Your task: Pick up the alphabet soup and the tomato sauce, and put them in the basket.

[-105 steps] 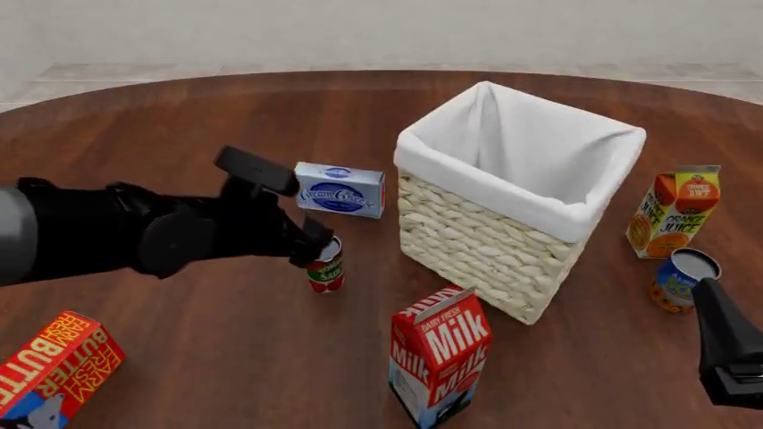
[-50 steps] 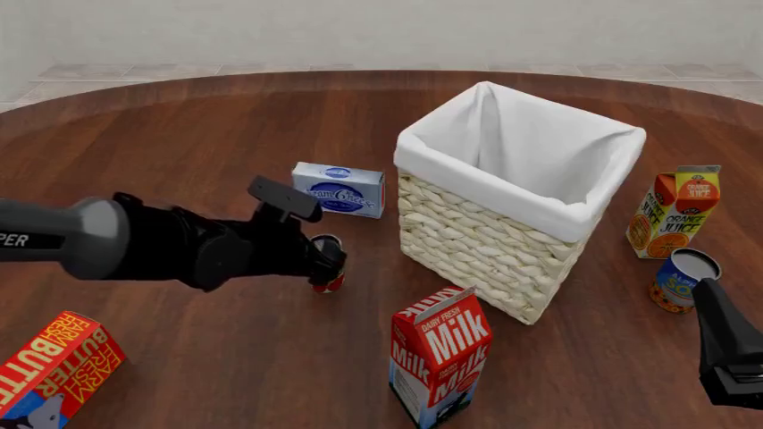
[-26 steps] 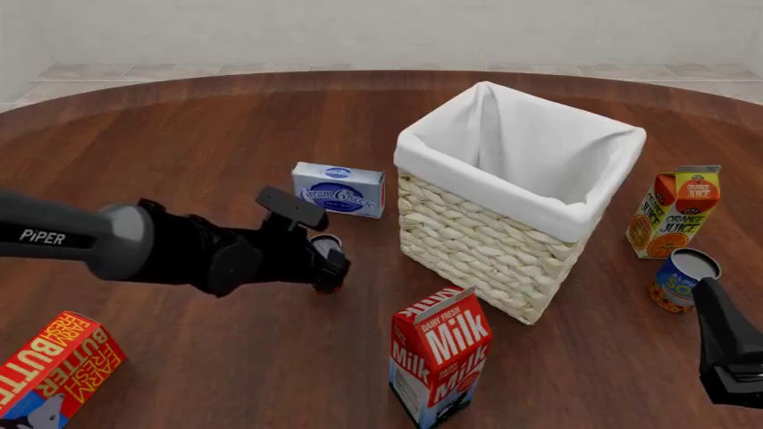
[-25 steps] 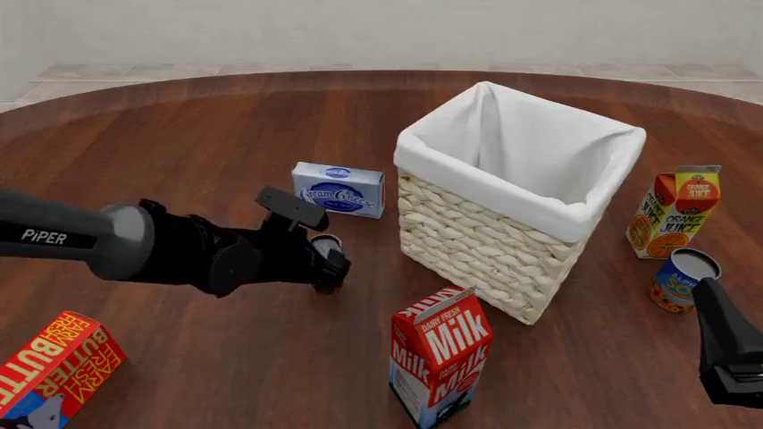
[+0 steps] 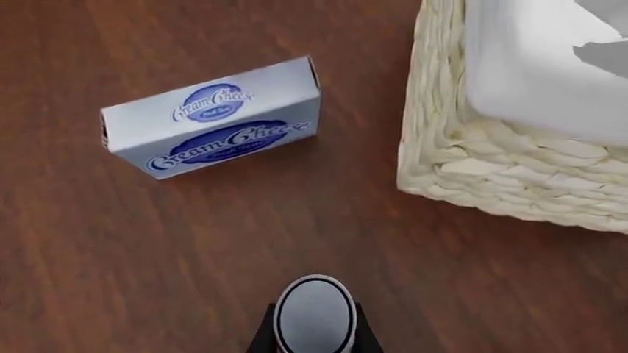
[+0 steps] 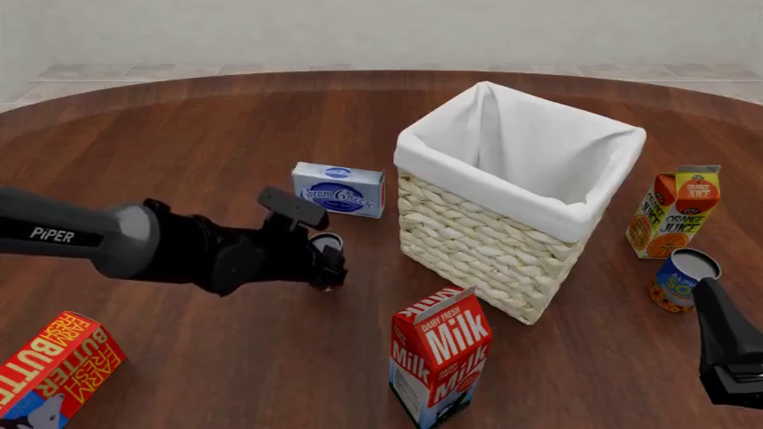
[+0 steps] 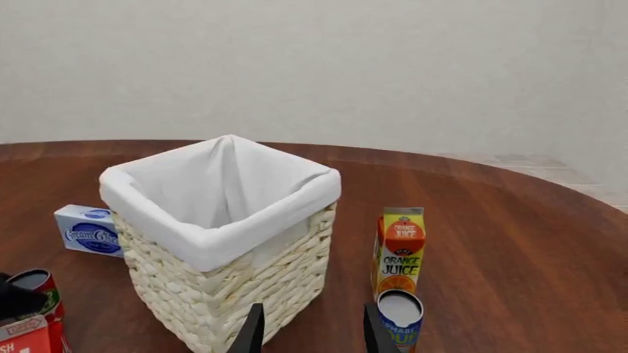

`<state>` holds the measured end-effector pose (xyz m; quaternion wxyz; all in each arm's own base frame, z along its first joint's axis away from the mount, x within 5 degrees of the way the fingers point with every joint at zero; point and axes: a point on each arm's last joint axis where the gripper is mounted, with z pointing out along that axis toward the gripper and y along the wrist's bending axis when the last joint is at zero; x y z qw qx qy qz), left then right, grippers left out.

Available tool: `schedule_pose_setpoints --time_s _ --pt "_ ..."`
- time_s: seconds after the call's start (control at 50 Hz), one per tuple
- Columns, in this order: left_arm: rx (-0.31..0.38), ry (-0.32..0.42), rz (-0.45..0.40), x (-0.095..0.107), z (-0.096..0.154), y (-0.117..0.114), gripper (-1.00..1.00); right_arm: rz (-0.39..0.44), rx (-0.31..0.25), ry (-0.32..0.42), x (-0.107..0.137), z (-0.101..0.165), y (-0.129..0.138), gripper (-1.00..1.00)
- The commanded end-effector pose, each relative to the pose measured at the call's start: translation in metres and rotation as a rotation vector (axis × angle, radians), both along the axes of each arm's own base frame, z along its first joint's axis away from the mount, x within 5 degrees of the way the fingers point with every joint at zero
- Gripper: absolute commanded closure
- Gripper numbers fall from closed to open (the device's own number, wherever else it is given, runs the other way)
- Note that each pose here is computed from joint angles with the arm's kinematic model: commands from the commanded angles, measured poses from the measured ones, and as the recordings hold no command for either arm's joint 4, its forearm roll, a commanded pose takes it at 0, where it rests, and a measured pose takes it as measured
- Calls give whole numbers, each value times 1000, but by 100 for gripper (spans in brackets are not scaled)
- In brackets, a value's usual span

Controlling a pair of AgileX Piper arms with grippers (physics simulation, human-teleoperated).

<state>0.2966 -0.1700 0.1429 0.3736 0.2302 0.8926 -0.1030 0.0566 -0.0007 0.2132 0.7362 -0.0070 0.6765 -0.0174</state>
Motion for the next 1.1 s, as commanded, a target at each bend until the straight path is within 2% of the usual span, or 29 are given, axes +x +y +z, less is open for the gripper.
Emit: schedule_pose_setpoints --time_s 0.02,0.5,0.78,0.9,1.1 --pt "1 -17 -6 2 7 -1 100 1 0 0 0 0 0 -100" --pt "-26 -89 -9 -1 56 4 100 -2 -3 -1 1 0 0 -100" --pt "-46 -127 -33 -15 85 4 100 -1 -4 -3 0 0 0 -100" --pt "-64 -156 -57 -26 105 1 100 2 -5 -4 0 0 0 -100" --pt "-75 -187 -71 -30 124 0 100 0 -5 -6 0 0 0 -100"
